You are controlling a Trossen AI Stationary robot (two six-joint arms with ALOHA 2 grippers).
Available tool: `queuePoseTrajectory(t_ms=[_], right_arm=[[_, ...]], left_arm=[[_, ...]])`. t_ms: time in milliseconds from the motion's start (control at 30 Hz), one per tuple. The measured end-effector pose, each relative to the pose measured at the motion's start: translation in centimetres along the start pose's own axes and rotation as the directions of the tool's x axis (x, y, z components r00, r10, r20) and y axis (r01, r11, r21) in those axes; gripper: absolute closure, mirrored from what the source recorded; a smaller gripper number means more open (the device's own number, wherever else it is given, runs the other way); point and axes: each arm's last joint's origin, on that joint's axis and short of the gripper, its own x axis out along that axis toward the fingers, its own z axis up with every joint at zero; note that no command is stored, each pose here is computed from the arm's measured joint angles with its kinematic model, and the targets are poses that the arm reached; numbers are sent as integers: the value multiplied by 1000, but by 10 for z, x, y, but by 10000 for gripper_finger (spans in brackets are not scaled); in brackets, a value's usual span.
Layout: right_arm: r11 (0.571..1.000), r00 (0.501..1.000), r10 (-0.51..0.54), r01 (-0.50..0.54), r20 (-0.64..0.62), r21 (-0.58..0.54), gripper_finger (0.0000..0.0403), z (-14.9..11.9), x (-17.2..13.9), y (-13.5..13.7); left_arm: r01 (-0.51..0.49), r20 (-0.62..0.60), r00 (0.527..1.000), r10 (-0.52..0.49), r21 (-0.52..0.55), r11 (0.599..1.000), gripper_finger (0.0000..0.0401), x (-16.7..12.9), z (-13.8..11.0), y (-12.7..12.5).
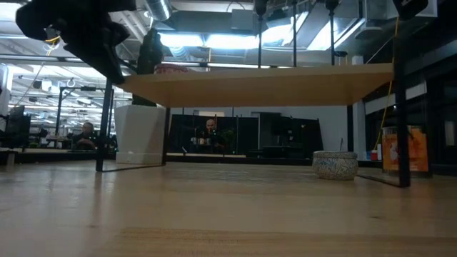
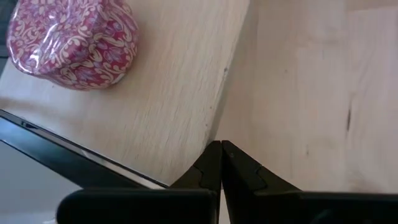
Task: Pick & Place candle stick holders
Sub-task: Move the shelf to the top of the table
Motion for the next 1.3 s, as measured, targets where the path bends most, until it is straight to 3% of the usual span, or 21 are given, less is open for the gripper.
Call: queuePoseTrajectory(t_ms=[333, 667, 767, 900, 1300], right_arm=[[1000, 1000, 0, 0, 0, 0, 350, 0, 0, 0], [1000, 1000, 1, -1, 0, 0, 350, 0, 0, 0], [1000, 1000, 1, -1, 0, 0, 350, 0, 0, 0], [1000, 1000, 1, -1, 0, 0, 350, 0, 0, 0], [1000, 1000, 3, -3, -1, 0, 350, 0, 0, 0]], left_arm=[[-13, 70, 997, 13, 5, 1000, 400, 5, 11, 7], [107, 208, 972, -107, 7, 994, 399, 6, 30, 9], [173, 271, 947, -174, 28, 984, 399, 4, 37, 6], [284, 402, 871, -281, 55, 957, 400, 3, 53, -1], [224, 284, 920, -269, 181, 958, 399, 57, 98, -41]])
